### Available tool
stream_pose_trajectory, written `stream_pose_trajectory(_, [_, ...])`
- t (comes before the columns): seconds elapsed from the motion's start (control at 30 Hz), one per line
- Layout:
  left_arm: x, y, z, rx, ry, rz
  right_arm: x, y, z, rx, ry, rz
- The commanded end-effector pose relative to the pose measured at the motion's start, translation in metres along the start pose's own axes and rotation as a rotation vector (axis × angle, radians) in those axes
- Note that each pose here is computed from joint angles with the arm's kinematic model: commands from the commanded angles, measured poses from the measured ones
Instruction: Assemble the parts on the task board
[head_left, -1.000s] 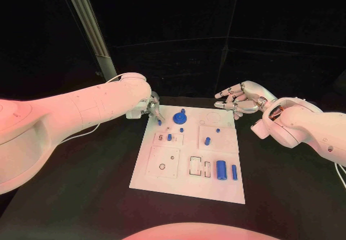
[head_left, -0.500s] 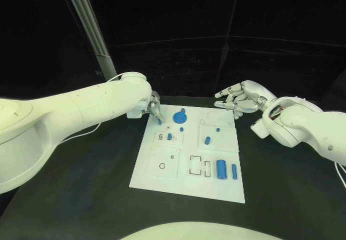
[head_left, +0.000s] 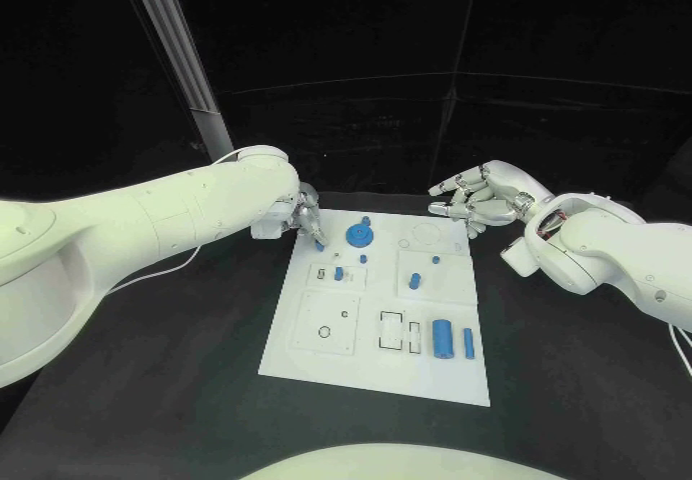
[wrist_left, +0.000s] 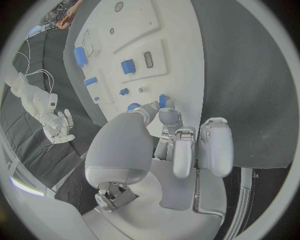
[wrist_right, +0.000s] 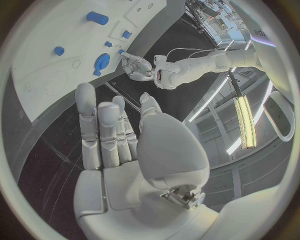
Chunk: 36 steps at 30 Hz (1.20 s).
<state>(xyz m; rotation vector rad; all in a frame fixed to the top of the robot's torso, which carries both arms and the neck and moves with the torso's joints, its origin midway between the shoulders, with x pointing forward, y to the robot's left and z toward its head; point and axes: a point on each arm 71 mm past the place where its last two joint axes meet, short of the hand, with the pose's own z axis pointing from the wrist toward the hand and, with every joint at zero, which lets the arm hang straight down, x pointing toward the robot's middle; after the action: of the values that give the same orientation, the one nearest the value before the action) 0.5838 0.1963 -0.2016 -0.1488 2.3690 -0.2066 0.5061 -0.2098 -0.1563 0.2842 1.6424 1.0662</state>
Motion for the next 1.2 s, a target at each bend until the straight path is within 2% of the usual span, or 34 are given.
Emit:
stream_pose_trajectory(0.03, [-0.0011, -0.0025, -0.003, 0.053, -0.032, -0.041, 0.0, 0.002, 0.0, -0.008, 0.006, -0.001])
stream_pose_trajectory(0.33, [0.0049, 0.0013, -0.0174, 0.104, -0.098, -0.073, -0.001, 0.001, -0.001, -0.006, 0.004, -0.002])
stream_pose_trajectory(0.6, [0.0162, 0.0045, -0.0317, 0.146, -0.148, -0.096, -0.003, -0.001, -0.001, -0.003, 0.001, -0.003])
stream_pose_trajectory(0.97, [0.0395, 0.0124, -0.0384, 0.125, -0.178, -0.115, -0.003, -0.002, -0.001, -0.001, 0.0, -0.004])
stream_pose_trajectory(1.2, [0.0532, 0.0141, -0.039, 0.106, -0.162, -0.12, -0.004, -0.003, -0.001, 0.001, 0.001, -0.005])
